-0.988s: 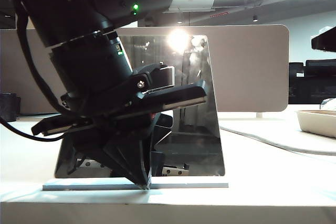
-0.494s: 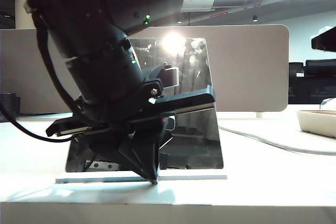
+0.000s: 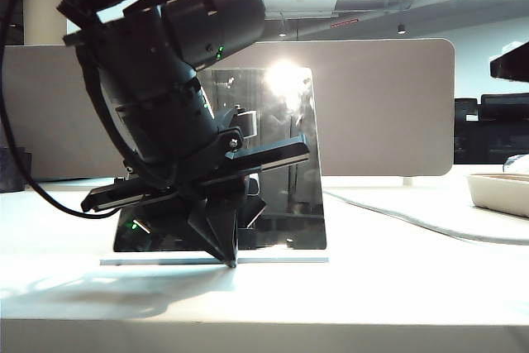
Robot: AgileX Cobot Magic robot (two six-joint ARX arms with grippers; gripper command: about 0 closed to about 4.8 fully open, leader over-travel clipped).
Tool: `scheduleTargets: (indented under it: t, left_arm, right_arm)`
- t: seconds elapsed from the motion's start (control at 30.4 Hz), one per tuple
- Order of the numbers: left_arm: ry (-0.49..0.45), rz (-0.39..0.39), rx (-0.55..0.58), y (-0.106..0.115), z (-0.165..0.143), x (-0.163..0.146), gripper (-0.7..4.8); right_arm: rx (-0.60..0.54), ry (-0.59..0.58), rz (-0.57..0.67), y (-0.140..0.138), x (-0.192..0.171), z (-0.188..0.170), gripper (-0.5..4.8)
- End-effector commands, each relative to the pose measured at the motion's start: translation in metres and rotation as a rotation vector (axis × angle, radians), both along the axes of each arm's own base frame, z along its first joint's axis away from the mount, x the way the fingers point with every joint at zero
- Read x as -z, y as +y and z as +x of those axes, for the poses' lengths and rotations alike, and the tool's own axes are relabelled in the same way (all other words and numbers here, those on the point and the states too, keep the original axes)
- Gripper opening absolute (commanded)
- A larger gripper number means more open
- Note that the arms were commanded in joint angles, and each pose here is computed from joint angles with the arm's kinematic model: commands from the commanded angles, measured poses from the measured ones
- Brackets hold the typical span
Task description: Push the base of the mirror on the table to move it forward for a short distance.
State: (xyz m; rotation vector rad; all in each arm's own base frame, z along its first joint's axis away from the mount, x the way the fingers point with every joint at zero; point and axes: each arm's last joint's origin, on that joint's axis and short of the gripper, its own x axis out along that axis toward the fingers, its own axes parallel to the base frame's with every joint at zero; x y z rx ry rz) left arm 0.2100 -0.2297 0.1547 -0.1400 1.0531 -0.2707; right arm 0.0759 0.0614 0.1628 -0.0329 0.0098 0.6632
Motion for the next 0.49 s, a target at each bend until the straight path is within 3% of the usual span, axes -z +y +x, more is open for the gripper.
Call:
scheduleTargets:
  t: [0.03,0.23,0.49]
  left_arm:
    - [0.06,0.007,-0.011,0.007,0.009,0.013,-0.01]
    - [0.05,0.006,-0.033,0.009,0.024,0.013,-0.01]
    - [0.017,-0.015,-0.048,0.005,0.066,0.006,-0.01]
  right_arm:
    - [-0.002,-0.012,0.009,0.0,-0.002,0.0,0.22]
    - [-0.002,-0.011,0.009,0.0,-0.002,0.0,0.22]
    - [-0.002,-0.011,0.009,0.0,-0.002,0.0,0.22]
